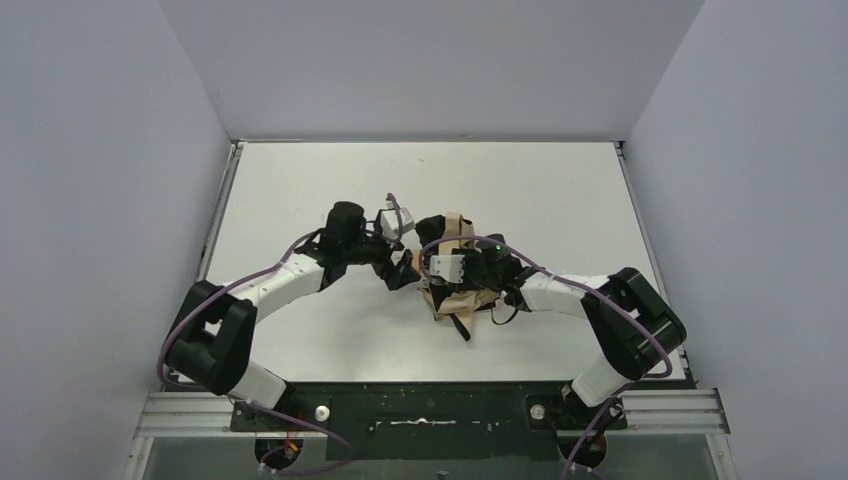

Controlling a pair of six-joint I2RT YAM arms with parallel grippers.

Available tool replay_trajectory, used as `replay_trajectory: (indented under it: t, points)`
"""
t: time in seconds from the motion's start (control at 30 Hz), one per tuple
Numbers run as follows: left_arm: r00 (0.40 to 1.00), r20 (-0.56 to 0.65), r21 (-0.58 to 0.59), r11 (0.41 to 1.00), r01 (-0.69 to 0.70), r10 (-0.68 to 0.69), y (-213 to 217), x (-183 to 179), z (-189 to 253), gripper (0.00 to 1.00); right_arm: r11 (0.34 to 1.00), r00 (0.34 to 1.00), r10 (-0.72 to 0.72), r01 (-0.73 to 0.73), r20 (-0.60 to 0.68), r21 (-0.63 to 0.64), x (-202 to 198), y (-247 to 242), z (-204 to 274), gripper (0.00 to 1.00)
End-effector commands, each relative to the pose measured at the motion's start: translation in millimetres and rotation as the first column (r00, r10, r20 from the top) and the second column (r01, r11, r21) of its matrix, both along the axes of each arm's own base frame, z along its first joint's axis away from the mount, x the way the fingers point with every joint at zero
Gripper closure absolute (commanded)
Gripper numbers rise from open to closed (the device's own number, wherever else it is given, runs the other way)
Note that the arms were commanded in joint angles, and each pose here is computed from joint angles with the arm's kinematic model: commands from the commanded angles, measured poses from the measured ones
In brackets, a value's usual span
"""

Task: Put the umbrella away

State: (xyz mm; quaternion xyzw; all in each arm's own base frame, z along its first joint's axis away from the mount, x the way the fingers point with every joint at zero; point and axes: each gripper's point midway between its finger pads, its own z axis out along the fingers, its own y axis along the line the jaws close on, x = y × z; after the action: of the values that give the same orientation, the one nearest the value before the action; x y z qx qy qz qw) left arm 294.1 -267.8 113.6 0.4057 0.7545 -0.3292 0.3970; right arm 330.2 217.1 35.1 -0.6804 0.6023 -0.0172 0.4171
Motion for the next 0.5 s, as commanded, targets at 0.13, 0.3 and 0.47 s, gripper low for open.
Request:
replay_trajectory:
  t: [0.13,0.3,0.47]
  points:
    - [0.972,0.163,-0.078,0.980,0.183,-0.168,-28.4,41.0,15.5,0.04,0.997,0.997,0.071,-0.071,-0.011,-0.022,-17.8,6.8,-15.3,0.93]
    - [0.974,0.115,-0.108,0.972,0.207,-0.194,-40.8,53.8,0.1,0.04,0.997,0.997,0.074,-0.074,-0.003,-0.006,-17.8,11.5,-11.6,0.93]
    - [0.971,0.036,-0.177,0.954,0.241,-0.238,-52.5,49.1,-12.2,0.04,0.998,0.998,0.057,-0.058,0.013,0.032,-13.9,15.7,-3.6,0.93]
